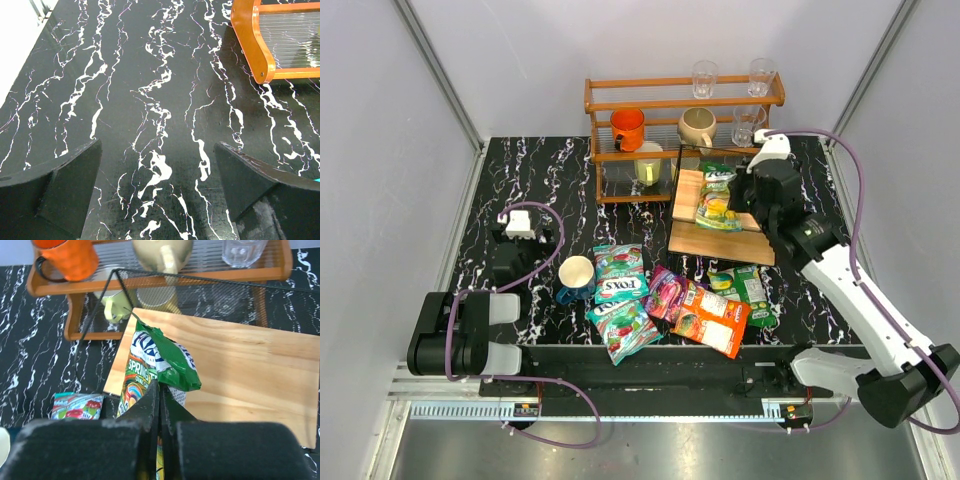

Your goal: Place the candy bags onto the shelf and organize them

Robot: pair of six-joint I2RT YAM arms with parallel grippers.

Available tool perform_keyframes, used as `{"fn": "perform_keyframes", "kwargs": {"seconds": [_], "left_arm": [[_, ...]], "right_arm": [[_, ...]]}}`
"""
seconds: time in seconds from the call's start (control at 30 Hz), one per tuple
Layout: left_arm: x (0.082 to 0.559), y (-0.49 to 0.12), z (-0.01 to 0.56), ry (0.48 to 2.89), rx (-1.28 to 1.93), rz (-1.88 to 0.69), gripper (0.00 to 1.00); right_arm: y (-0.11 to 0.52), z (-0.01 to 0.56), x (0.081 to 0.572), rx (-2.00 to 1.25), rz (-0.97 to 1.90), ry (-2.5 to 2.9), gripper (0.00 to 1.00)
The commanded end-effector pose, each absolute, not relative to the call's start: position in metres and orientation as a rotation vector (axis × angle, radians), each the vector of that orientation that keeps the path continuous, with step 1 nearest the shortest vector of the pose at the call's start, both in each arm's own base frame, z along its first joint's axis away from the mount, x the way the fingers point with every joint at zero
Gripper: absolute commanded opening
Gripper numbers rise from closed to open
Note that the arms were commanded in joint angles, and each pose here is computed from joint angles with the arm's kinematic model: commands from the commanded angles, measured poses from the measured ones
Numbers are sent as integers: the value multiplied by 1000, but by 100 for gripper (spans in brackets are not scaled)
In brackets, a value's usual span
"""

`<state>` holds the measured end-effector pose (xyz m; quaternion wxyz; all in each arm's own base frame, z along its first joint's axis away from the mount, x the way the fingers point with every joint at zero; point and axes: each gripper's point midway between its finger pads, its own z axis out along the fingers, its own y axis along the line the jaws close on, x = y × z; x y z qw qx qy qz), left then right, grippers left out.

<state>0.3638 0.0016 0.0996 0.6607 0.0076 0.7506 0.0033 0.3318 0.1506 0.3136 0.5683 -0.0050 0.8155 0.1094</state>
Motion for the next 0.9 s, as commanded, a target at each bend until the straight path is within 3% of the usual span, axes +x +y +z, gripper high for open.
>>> {"fn": "perform_keyframes", "kwargs": {"seconds": [0.0, 0.87], "left_arm": [[375, 2, 124, 1620, 6, 8, 99], [376, 3, 124, 1620, 4, 11, 99]], "right_arm": [[150, 356, 349, 19, 367, 1812, 0], [148, 278, 414, 228, 498, 1916, 0]]}}
